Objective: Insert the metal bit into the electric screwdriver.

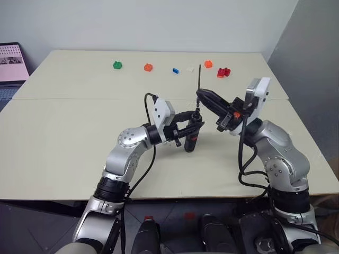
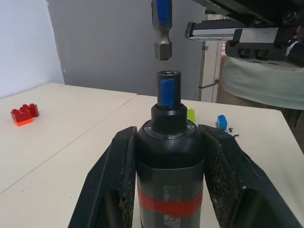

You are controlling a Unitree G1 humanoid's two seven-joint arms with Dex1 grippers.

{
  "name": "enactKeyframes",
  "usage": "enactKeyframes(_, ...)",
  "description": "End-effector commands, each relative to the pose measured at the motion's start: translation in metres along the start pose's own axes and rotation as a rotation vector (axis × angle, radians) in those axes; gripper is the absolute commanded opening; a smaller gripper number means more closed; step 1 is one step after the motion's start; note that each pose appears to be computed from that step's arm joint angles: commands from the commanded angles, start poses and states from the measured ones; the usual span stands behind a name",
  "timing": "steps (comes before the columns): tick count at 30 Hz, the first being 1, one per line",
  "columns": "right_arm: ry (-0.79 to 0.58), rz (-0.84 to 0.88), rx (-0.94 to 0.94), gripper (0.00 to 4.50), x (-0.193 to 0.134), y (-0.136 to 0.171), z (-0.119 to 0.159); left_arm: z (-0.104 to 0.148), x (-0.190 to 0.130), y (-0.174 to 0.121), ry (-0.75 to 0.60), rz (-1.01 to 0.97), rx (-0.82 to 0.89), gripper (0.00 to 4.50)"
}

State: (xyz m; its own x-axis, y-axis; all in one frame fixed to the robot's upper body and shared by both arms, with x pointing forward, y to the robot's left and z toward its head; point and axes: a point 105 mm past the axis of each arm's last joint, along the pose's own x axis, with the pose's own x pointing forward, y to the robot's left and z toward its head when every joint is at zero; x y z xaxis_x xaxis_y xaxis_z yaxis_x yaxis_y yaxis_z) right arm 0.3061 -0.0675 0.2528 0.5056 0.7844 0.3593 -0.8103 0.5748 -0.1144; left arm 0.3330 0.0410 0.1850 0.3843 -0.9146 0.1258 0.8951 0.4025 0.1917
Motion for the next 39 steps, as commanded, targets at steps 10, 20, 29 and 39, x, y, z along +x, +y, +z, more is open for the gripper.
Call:
enactKeyframes(10, -0.060, -0.001, -0.021, 0.00, 0.002, 0.007, 0.015, 0.009, -0.004, 0.009, 0.002, 0.022, 0.047, 1.64)
enactKeyframes(20, -0.047, -0.013, 0.001, 0.00, -0.001, 0.010, 0.011, 0.010, -0.003, 0.010, 0.002, 0.022, 0.049, 1.64)
enactKeyframes(29, -0.114, -0.071, 0.084, 0.00, -0.002, 0.007, 0.017, 0.009, -0.004, 0.009, 0.002, 0.023, 0.049, 1.64)
enactKeyframes(39, -0.142, -0.134, 0.092, 0.00, -0.006, 0.005, 0.018, 0.006, -0.010, 0.009, 0.005, 0.046, 0.038, 1.64)
